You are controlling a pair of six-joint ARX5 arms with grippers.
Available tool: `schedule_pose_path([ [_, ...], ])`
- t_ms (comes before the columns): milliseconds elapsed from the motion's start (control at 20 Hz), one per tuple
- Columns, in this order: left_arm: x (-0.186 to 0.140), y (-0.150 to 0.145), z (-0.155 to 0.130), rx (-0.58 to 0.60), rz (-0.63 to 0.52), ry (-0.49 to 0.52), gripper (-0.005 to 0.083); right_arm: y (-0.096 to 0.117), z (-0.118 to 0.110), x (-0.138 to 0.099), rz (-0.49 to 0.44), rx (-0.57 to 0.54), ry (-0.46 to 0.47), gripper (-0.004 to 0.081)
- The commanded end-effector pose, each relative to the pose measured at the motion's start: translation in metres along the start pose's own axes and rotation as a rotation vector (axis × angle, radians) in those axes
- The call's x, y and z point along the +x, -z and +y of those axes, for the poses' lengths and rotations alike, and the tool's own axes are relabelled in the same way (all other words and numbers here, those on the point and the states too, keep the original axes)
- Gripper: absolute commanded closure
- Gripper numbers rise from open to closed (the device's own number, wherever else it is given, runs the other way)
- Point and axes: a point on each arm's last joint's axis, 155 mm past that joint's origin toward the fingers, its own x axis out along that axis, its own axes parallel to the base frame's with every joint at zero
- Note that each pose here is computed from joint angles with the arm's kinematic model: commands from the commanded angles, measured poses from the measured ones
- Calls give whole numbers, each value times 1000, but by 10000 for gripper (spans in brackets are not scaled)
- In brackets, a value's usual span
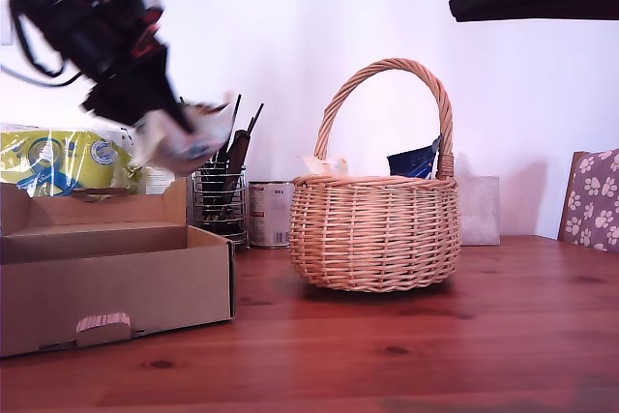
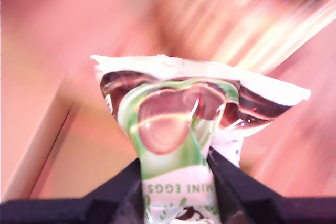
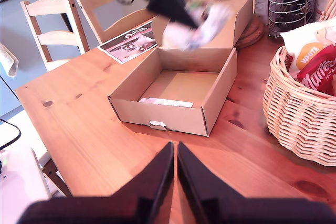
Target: Move the bags of Easter eggs from the cardboard box on the left into the woven basket on the right side.
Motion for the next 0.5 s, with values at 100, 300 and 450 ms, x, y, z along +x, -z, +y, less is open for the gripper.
schedule_pose_path([
  [100, 22, -41, -46, 82, -112, 56, 546, -1, 2, 0, -6, -2, -6, 782],
  [300, 36, -97, -81, 252, -287, -5, 545, -1, 2, 0, -5, -2, -6, 782],
  [450, 46, -121, -95, 318, -365, -83, 545, -2, 2, 0, -7, -3, -6, 782],
])
